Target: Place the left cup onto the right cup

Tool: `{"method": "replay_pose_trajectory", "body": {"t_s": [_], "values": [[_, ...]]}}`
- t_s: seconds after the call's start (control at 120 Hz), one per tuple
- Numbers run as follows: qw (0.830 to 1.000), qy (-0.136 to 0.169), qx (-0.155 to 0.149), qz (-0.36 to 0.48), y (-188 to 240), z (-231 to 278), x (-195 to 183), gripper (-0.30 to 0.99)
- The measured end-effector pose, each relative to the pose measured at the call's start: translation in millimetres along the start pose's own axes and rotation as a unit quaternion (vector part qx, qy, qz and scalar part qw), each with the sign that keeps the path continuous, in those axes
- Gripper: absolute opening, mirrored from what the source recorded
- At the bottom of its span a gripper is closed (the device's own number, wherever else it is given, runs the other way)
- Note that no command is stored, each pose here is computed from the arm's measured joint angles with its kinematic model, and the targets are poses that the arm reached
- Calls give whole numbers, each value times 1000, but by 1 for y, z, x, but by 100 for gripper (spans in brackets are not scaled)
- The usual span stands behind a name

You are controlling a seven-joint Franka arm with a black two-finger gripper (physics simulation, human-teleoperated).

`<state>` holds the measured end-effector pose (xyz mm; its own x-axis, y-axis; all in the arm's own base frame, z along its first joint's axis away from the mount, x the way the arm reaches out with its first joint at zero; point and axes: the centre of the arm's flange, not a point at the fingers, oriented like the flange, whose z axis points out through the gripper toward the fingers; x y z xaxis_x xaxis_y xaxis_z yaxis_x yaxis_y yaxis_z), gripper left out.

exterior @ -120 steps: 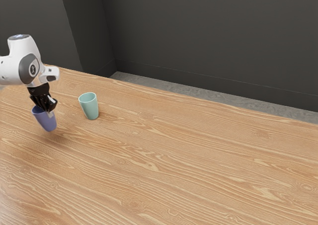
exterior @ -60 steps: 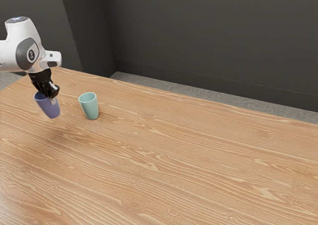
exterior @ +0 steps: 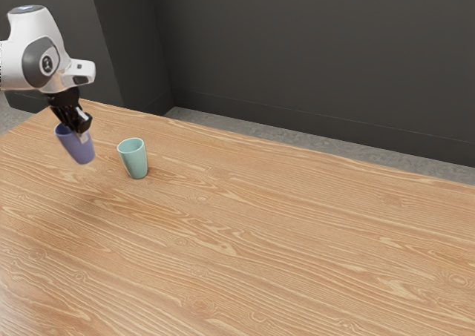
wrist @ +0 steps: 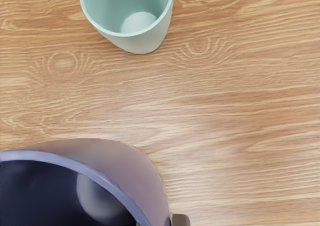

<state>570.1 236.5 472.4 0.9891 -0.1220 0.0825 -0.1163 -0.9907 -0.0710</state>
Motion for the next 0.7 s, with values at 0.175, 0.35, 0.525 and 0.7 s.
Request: {"method": "replay_pose_trajectory", "body": {"t_s": [0.175, 0.35, 0.525, 0.7], "values": [[1000, 4, 5, 8, 2, -14, 10, -9], [1000, 5, 8, 10, -1, -17, 17, -9], [1000, 5, 11, 12, -5, -16, 28, -9], [1000, 6, 13, 20, -1, -17, 40, -9]]}}
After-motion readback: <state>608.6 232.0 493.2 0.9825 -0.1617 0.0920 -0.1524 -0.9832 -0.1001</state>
